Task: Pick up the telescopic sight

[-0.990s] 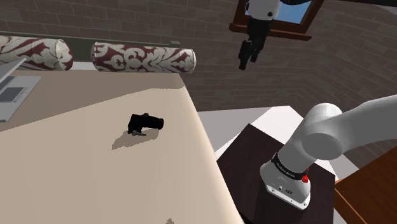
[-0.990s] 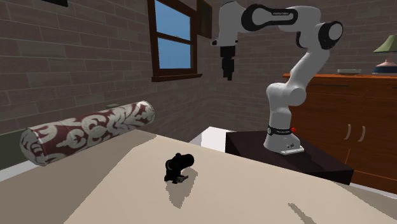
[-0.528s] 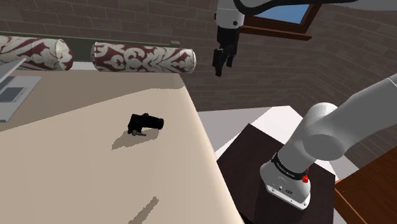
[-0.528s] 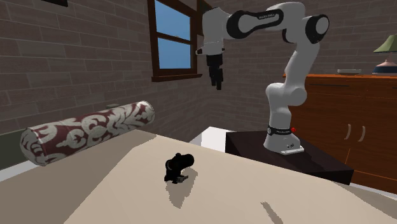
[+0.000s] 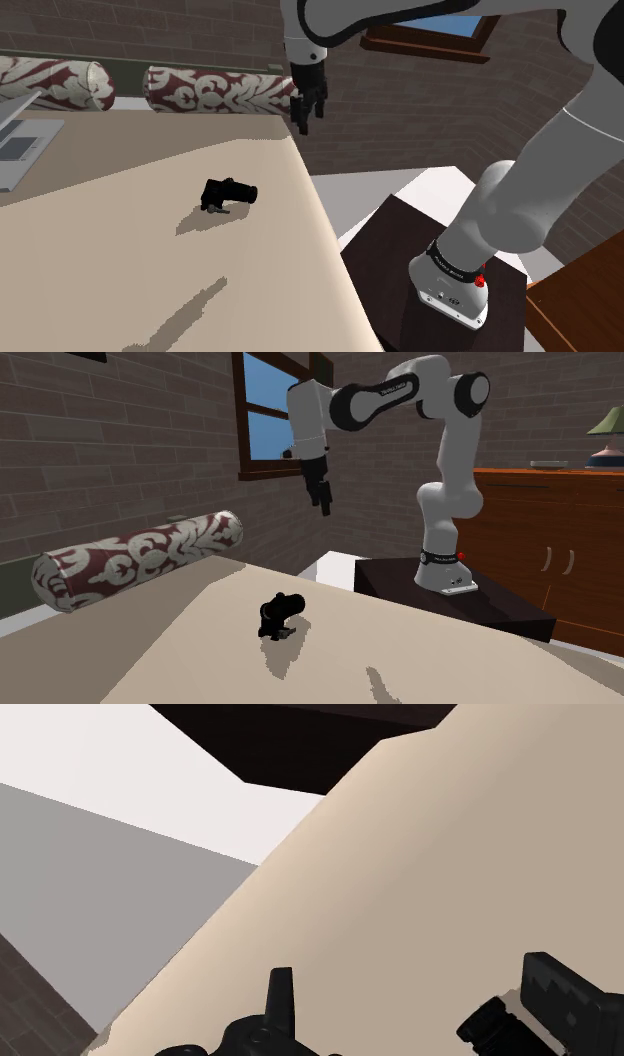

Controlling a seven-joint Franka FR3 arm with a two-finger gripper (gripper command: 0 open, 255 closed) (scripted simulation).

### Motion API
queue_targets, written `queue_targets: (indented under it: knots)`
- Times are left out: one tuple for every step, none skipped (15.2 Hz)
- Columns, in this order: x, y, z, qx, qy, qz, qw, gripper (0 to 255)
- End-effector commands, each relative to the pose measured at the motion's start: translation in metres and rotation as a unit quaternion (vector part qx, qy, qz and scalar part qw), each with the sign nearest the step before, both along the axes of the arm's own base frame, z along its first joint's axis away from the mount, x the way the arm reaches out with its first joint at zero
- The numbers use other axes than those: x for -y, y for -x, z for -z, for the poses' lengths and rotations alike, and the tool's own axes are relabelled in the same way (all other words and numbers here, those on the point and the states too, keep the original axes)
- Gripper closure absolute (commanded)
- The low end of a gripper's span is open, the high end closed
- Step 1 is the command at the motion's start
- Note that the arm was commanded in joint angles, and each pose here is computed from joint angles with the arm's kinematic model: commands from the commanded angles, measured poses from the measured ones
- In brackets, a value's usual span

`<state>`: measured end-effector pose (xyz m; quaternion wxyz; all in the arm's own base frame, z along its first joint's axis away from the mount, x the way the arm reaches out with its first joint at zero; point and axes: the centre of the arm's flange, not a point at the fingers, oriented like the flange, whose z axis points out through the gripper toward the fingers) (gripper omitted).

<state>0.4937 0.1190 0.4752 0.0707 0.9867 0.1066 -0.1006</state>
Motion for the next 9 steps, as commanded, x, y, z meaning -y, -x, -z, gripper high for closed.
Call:
queue_targets:
  knots:
    - [-0.016, -0.018, 0.014, -0.011, 0.002, -0.015, 0.9998, 0]
    - [-0.025, -0.027, 0.021, -0.016, 0.003, -0.022, 0.9996, 0]
    - [-0.034, -0.035, 0.029, -0.021, 0.004, -0.030, 0.9993, 0]
    - [-0.043, -0.043, 0.037, -0.026, 0.005, -0.037, 0.9990, 0]
    - [-0.053, -0.051, 0.045, -0.031, 0.006, -0.044, 0.9985, 0]
    - [-0.062, -0.059, 0.053, -0.036, 0.007, -0.052, 0.9980, 0]
    - [-0.072, -0.066, 0.061, -0.041, 0.008, -0.059, 0.9974, 0]
    - [-0.081, -0.073, 0.069, -0.046, 0.010, -0.066, 0.9967, 0]
    - [-0.091, -0.080, 0.077, -0.051, 0.011, -0.074, 0.9959, 0]
